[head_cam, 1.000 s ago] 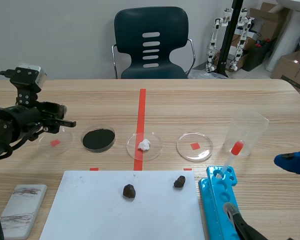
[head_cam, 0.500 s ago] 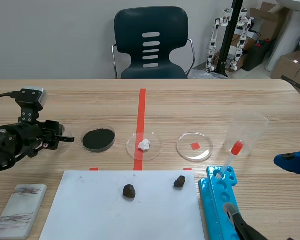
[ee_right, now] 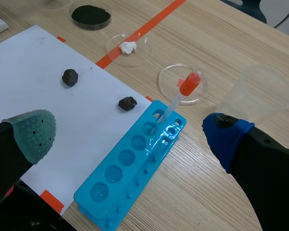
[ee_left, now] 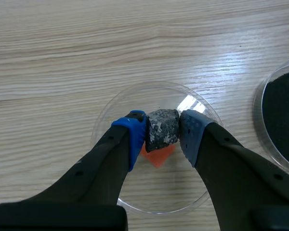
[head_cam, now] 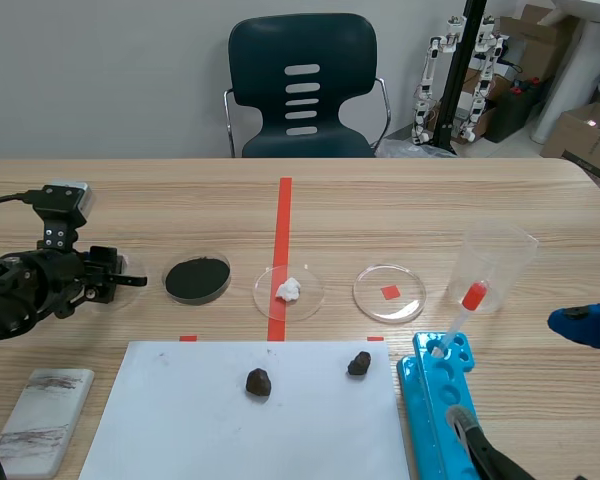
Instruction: Put the mineral in the empty petri dish
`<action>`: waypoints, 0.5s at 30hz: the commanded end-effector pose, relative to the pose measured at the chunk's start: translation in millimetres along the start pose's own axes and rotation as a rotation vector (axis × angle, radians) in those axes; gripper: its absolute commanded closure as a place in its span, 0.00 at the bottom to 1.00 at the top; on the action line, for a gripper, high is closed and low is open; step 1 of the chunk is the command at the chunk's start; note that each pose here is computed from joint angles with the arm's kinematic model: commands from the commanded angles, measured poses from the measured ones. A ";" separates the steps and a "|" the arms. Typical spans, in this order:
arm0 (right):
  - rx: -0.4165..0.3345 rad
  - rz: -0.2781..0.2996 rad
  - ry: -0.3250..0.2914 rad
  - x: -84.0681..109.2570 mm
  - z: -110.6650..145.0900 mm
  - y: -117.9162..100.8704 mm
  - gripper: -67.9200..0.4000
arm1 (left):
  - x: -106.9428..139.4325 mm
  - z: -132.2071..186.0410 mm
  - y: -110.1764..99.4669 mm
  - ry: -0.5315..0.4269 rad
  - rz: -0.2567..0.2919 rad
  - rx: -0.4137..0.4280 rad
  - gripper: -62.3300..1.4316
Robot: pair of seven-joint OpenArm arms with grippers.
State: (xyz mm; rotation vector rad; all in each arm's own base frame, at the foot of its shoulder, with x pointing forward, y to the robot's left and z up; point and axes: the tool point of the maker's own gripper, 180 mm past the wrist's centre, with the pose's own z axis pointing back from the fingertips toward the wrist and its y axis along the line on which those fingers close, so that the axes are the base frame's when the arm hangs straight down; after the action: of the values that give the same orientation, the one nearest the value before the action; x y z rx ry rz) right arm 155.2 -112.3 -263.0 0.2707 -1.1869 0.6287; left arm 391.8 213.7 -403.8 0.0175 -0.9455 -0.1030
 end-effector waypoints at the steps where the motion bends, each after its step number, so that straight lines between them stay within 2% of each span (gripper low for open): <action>1: -0.006 -0.002 -0.022 5.3 -0.2 -2.5 0.05 | 17.9 -0.6 8.9 -0.047 0.002 0.019 0.80; 12: -0.006 -0.002 -0.022 5.3 -0.2 -2.5 0.05 | 10.6 -2.8 10.2 -0.025 0.010 0.022 0.79; 15: -0.006 -0.002 -0.022 5.3 -0.2 -2.5 0.05 | 10.6 -2.8 10.3 -0.025 0.010 0.022 0.69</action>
State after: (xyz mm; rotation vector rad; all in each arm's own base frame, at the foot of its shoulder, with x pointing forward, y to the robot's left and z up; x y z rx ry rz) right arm 155.2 -112.3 -263.0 0.2707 -1.1869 0.6287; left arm 387.7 216.1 -413.5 0.0159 -0.9192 -0.0911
